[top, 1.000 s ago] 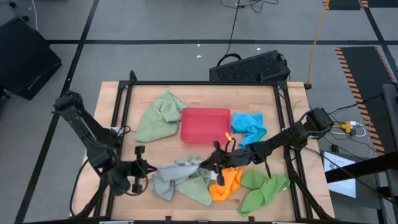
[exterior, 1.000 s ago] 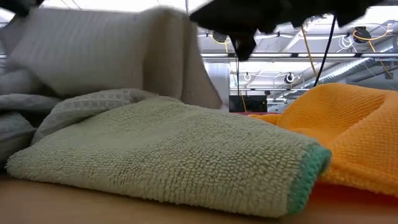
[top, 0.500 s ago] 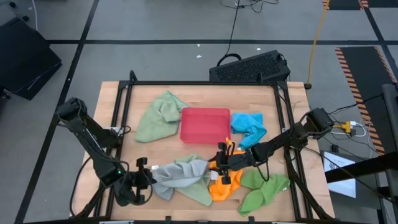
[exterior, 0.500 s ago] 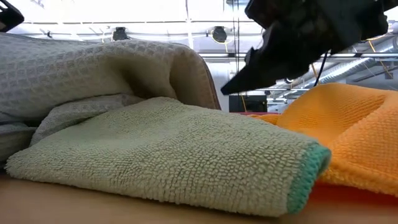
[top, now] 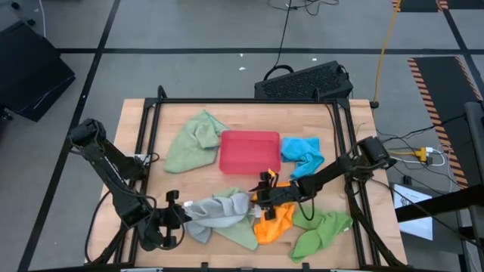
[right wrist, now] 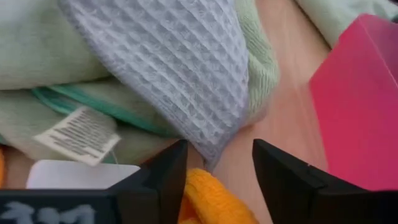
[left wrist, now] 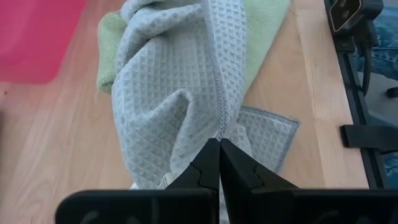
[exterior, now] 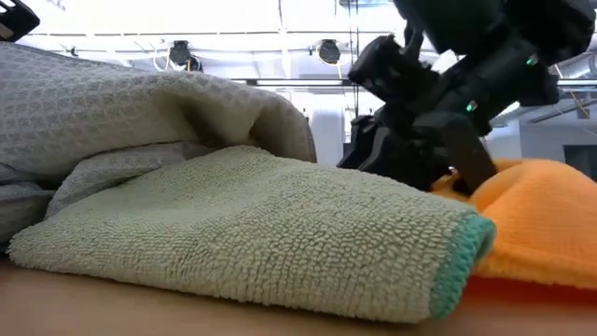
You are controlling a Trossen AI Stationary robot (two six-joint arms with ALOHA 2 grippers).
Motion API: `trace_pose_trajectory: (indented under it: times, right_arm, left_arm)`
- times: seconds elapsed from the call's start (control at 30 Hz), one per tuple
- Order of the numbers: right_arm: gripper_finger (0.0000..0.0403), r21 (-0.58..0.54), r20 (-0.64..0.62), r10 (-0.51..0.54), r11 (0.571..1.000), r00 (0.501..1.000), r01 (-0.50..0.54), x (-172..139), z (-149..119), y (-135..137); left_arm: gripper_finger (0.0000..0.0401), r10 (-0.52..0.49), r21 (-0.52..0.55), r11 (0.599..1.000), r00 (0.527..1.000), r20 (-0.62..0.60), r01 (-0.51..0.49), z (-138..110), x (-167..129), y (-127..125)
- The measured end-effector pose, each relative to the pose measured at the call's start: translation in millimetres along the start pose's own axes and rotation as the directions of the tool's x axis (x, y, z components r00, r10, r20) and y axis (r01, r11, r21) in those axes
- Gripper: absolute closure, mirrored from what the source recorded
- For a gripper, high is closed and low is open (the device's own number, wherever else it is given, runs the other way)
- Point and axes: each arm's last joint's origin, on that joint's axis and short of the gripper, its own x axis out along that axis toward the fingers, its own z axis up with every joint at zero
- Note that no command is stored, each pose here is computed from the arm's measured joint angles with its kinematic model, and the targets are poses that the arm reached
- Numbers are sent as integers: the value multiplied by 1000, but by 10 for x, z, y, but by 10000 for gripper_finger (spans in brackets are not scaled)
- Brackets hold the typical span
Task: Fold microfiber towels
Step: Fold the gray microfiber cloth
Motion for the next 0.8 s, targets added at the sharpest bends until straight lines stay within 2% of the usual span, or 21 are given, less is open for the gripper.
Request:
trace_pose_trajectory:
  times: [0.13,0.23,0.47,0.57,0.63,0.7,0.8]
  right_arm:
    - [278,2,-1,83,997,997,-83,7,-9,23]
    - [283,0,12,102,995,995,-102,-26,23,51]
    - [235,-21,-3,-25,999,1000,25,30,3,45]
    - [221,-22,-31,-10,1000,999,9,147,-77,41]
    - [220,-10,-22,7,1000,1000,-7,222,-85,39]
    - [227,20,-9,-18,1000,1000,19,280,-104,32]
    - [262,35,16,-43,998,999,42,298,-101,29]
  left_arm:
    - [396,-3,13,1000,1000,-1,3,-12,-8,-8]
    - [396,-1,24,1000,1000,-2,1,-14,-9,-7]
    - [396,16,61,998,1000,16,-17,-8,-8,-1]
    - [396,28,72,997,999,31,-30,-3,-8,3]
    - [396,31,74,997,999,38,-34,0,-8,2]
    - [396,32,73,997,999,40,-35,1,-7,3]
    - [396,31,72,997,999,40,-34,1,-8,2]
